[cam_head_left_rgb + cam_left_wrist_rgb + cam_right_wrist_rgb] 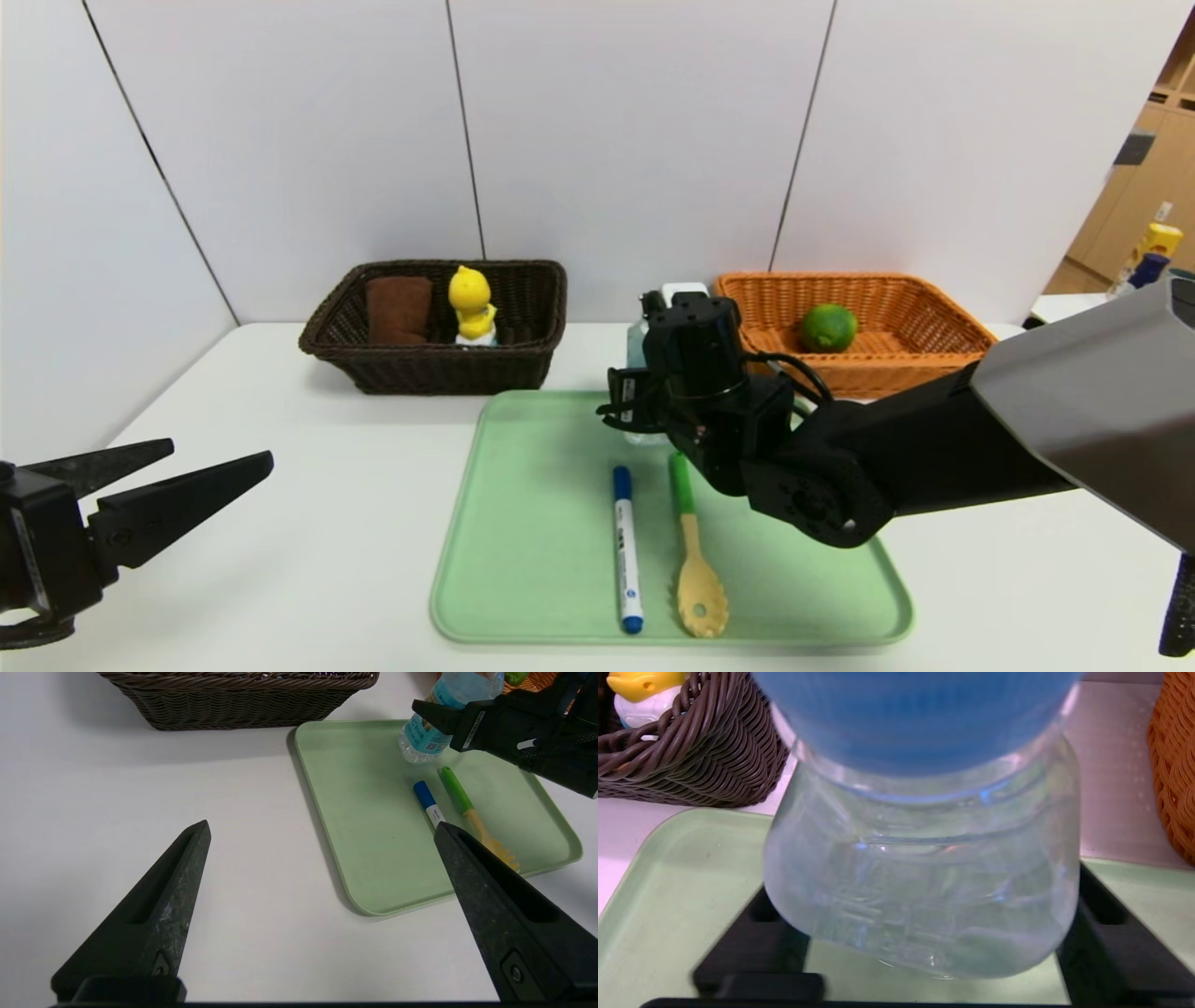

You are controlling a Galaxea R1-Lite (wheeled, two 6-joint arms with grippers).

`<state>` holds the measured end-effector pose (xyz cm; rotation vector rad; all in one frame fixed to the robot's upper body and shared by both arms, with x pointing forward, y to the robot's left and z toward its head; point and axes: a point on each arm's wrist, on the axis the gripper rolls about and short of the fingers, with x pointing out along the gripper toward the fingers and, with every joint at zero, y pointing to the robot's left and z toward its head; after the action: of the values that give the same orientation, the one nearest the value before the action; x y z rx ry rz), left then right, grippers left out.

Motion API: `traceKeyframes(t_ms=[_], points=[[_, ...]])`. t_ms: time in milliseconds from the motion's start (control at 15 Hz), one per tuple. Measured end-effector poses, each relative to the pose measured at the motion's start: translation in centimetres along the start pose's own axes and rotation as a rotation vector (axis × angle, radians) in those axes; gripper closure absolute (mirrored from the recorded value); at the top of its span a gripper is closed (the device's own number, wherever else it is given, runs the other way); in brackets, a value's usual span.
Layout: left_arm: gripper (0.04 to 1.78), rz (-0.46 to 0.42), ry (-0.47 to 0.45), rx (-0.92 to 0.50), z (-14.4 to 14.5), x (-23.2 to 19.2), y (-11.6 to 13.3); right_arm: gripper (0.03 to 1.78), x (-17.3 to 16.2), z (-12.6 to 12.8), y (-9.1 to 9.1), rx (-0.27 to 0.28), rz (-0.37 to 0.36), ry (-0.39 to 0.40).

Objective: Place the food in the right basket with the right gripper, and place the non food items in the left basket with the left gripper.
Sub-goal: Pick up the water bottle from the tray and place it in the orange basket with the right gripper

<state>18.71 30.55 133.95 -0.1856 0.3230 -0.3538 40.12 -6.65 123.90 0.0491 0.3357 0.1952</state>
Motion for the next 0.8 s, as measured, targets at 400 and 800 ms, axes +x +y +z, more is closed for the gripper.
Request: traceKeyframes(t_ms=[400,800], points=[[0.13,0.002,0.003,-0.001,-0.3,-0.1,0.0,0.97,-0.1,-0.1,0.1,0.003,0.006,0.001],[0.13,0.005,0.0,-0.001,-0.3,-0.2,0.0,0.97,-1.2,1.4,0.3,0.018,0.028,-0.029]])
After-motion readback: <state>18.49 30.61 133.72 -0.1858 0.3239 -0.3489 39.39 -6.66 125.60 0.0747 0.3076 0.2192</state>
